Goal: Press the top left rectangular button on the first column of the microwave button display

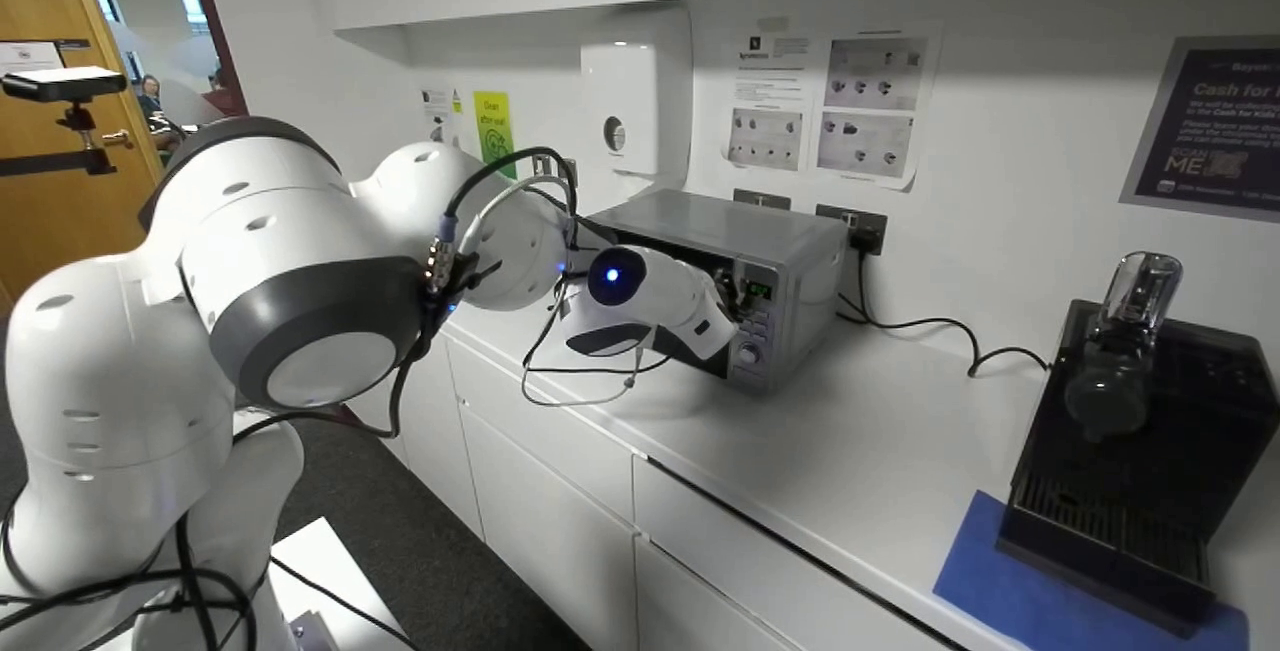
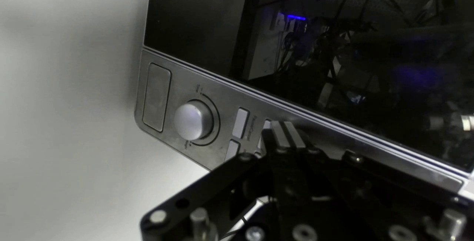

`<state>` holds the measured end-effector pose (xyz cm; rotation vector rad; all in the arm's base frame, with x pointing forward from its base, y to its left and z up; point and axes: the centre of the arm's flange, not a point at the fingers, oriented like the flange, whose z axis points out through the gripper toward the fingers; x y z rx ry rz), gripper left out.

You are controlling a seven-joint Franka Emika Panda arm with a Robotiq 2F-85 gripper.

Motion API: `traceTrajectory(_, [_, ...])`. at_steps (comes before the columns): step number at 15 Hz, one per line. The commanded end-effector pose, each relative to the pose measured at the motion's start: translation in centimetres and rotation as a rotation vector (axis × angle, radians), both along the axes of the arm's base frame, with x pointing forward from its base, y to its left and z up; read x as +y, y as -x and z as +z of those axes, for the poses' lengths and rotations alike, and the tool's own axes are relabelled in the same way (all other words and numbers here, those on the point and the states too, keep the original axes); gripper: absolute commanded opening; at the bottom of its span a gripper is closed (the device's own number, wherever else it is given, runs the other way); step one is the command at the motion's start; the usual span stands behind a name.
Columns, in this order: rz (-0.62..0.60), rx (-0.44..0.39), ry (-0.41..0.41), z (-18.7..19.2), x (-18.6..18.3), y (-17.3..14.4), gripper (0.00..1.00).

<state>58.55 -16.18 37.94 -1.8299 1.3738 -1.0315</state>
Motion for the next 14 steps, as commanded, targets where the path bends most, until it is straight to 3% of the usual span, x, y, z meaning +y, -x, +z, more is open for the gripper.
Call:
traceTrajectory(1, [0.002,-0.033,-0.001,-0.3,-0.1,-2.1,0.0])
traceTrajectory(10, [0.189,0.084,-0.044,2.8,2.8,3.4,0.0])
traceTrajectory(14, [0.245,0.271,-0.041,3.3,3.7,5.6,0.0])
